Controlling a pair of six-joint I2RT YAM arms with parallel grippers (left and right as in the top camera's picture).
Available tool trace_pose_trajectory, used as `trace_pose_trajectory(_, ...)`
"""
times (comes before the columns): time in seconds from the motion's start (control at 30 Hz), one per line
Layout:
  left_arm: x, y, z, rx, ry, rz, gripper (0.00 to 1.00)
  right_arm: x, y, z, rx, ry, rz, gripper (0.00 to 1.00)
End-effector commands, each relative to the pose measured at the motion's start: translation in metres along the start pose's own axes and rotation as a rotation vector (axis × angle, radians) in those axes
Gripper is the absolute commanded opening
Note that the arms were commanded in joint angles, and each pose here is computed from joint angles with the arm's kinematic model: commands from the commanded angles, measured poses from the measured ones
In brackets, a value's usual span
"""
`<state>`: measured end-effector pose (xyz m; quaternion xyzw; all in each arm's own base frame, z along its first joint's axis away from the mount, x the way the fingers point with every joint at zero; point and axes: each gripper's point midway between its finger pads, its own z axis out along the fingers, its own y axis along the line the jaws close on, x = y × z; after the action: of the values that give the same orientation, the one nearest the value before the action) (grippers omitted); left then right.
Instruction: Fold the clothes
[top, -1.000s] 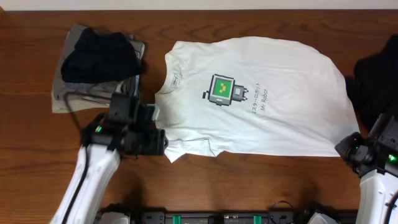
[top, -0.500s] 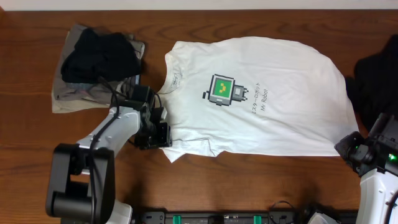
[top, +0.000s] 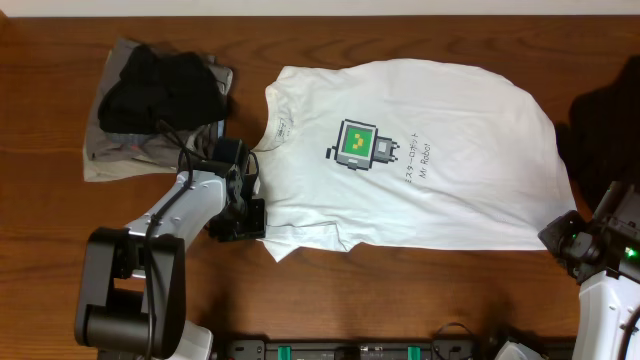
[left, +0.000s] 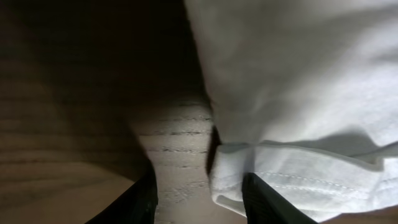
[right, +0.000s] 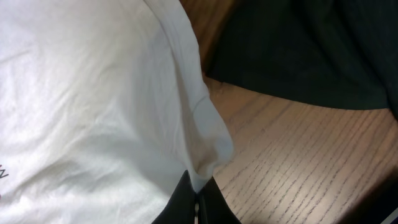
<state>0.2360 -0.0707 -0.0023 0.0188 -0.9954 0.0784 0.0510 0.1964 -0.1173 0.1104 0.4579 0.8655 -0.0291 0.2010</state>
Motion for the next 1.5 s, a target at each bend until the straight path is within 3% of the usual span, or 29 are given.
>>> trace_pose_trajectory(0.0, -0.004, 0.000, 0.000, 0.004, -0.009, -0.007, 0.47, -0.007, 0.001, -0.003, -0.004, -0.020, -0.001, 0.01)
trace_pose_trajectory(0.13, -0.002, -0.036, -0.004, 0.213, -0.002, 0.126, 0.47, -0.007, 0.001, -0.003, -0.005, -0.021, -0.001, 0.01)
trace_pose_trajectory(0.27, 0.006, -0.040, -0.005, 0.243, 0.027, 0.140, 0.45, -0.007, 0.001, -0.003, -0.005, -0.021, -0.001, 0.01)
trace_pose_trajectory(0.37, 0.012, -0.039, -0.005, 0.239, 0.053, 0.132, 0.21, -0.007, 0.001, -0.003, -0.005, -0.021, -0.001, 0.01)
trace_pose_trajectory(0.47, 0.014, -0.039, -0.005, 0.237, 0.060, 0.128, 0.12, -0.007, 0.001, -0.003, -0.005, -0.021, -0.001, 0.01)
trace_pose_trajectory(0.77, 0.019, -0.036, -0.012, 0.217, 0.071, 0.116, 0.06, -0.007, 0.001, -0.003, -0.005, -0.021, -0.001, 0.01)
trace_pose_trajectory(0.97, 0.021, -0.043, -0.052, 0.227, 0.001, 0.154, 0.06, -0.006, 0.000, -0.003, -0.002, -0.017, -0.002, 0.01)
trace_pose_trajectory(1.47, 0.073, -0.032, -0.124, 0.174, -0.172, 0.134, 0.06, -0.005, 0.004, -0.048, -0.030, -0.007, -0.044, 0.01)
